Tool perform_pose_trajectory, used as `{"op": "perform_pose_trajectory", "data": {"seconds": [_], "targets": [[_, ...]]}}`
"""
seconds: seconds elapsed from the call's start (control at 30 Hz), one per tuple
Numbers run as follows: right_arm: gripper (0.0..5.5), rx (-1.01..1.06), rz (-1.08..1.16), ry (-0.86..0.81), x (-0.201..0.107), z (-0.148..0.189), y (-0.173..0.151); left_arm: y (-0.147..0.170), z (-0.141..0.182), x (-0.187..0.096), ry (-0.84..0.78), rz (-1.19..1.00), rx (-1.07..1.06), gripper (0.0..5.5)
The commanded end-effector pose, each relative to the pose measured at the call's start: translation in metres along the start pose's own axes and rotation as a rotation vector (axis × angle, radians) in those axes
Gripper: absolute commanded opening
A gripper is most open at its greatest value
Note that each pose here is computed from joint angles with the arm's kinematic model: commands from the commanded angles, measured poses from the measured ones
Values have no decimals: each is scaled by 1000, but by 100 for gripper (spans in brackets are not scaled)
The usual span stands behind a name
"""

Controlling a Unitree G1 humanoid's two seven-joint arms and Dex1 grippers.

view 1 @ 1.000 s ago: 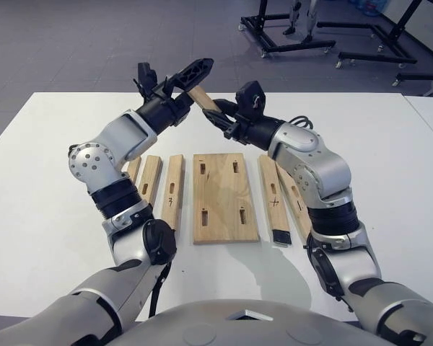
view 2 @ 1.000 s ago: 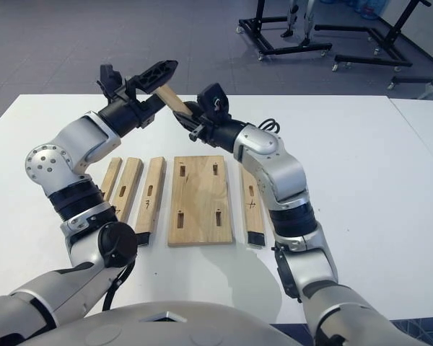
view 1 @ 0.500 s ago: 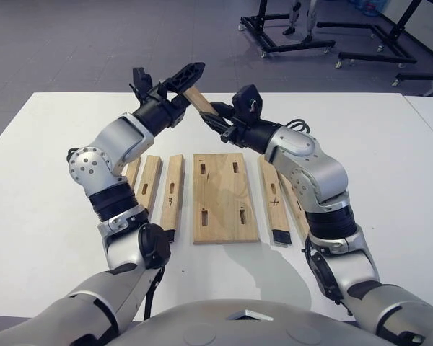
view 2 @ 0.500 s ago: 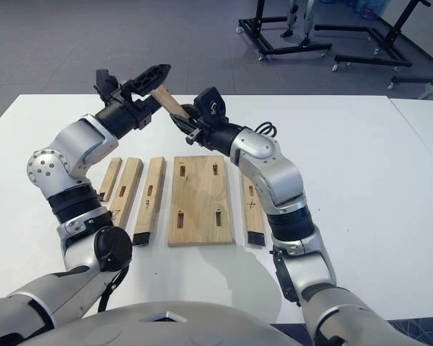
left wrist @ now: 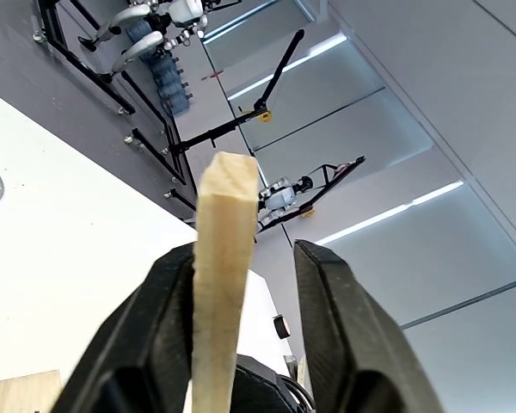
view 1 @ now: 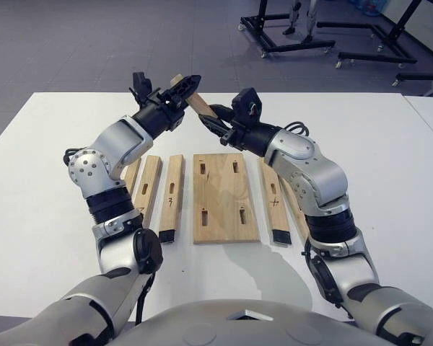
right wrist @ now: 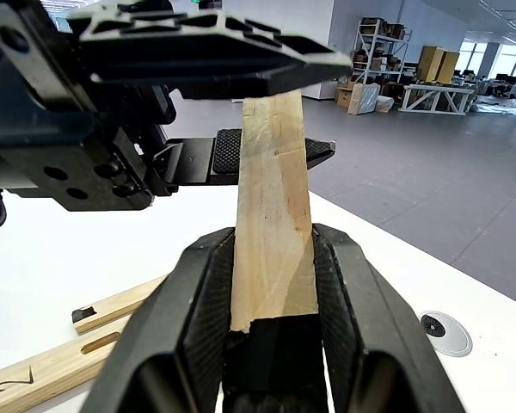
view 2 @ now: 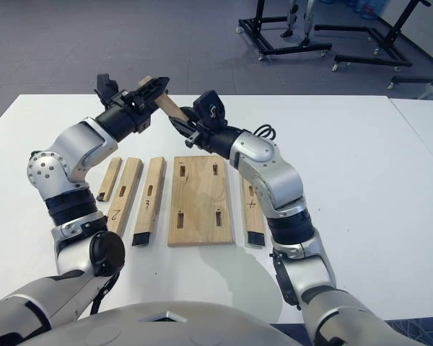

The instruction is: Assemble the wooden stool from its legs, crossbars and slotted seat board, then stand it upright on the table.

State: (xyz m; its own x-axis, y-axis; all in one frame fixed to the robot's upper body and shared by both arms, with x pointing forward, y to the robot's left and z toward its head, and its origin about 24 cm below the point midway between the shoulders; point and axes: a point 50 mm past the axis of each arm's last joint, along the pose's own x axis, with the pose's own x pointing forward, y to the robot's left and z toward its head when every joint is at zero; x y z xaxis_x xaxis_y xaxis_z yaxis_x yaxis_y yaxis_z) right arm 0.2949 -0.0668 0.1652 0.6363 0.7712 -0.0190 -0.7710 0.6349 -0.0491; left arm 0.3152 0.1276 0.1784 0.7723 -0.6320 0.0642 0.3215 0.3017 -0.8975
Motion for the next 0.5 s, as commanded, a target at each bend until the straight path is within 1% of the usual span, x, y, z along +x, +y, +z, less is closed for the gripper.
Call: {"op": "perform_pose_trajectory", "data": {"seconds": [0.03,0.07,0.2,0.5], "targets": [[129,11,11,11,0,-1,3,1,-2,0,6,1,-4,114],[129,11,12,11,0,-1,4,2,-2,0,9,6,-1,95],[129,9,19,11,0,-1,6,3,-4,-1,18,15,13,45],[129,3,28,23,-3,-2,6,6,-6,-3,19,27,23,39]]}}
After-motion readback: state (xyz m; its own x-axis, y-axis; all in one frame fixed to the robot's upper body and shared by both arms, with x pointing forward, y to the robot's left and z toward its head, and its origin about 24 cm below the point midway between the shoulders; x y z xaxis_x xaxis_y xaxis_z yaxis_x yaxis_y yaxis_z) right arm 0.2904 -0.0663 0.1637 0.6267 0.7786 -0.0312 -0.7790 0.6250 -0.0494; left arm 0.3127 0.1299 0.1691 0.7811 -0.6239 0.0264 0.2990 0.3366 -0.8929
